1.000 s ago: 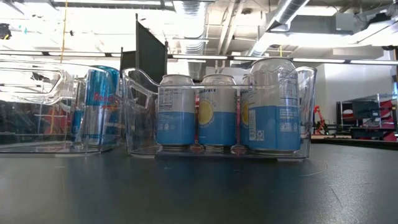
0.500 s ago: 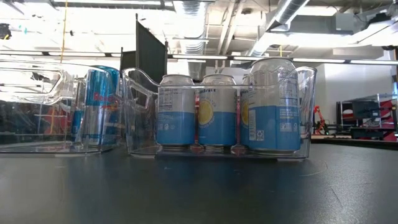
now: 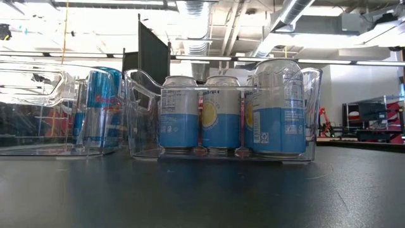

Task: Sort soda cans
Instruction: Put the blue soda can into the middle left transparent bin

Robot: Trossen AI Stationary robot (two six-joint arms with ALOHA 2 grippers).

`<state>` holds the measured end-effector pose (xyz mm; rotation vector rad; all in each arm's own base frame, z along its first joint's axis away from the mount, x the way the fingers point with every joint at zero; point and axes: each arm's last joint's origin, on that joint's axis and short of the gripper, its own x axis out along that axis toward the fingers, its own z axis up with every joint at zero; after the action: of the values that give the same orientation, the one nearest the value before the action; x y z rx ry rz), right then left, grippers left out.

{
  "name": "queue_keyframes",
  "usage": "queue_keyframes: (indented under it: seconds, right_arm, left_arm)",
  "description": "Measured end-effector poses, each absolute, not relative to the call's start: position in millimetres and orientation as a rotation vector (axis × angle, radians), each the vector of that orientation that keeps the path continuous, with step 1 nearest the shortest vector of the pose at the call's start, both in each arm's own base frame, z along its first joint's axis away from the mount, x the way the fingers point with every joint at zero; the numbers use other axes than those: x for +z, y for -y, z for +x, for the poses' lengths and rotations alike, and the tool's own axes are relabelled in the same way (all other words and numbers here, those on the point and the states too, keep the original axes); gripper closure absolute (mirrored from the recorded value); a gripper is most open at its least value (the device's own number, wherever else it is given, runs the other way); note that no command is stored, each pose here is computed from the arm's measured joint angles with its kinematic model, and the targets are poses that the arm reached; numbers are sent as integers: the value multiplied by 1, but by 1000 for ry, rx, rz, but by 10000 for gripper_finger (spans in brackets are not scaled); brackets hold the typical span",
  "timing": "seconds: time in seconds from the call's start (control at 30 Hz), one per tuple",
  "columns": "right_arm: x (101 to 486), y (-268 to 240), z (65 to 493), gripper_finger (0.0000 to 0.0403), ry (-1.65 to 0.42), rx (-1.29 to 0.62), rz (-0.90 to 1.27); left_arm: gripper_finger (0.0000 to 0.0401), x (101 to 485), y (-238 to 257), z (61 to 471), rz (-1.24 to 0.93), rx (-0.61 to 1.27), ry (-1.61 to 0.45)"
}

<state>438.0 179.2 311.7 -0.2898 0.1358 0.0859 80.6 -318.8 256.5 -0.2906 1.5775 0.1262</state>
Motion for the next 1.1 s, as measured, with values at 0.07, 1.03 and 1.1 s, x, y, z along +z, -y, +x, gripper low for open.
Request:
queue_keyframes:
  seconds: [0.07,1.03,1.1]
  right_arm:
    - [312,-179,438,71,-136,86,-286]
    - [313,-180,438,71,-121,85,-276]
    - [313,-180,438,71,-121,86,-276]
  left_arm:
    - [43,253,320,81,-280,136,-1579]
    - [169,230,327,84,-150,127,-1744]
    - [169,231,326,89,-170,133,-1750]
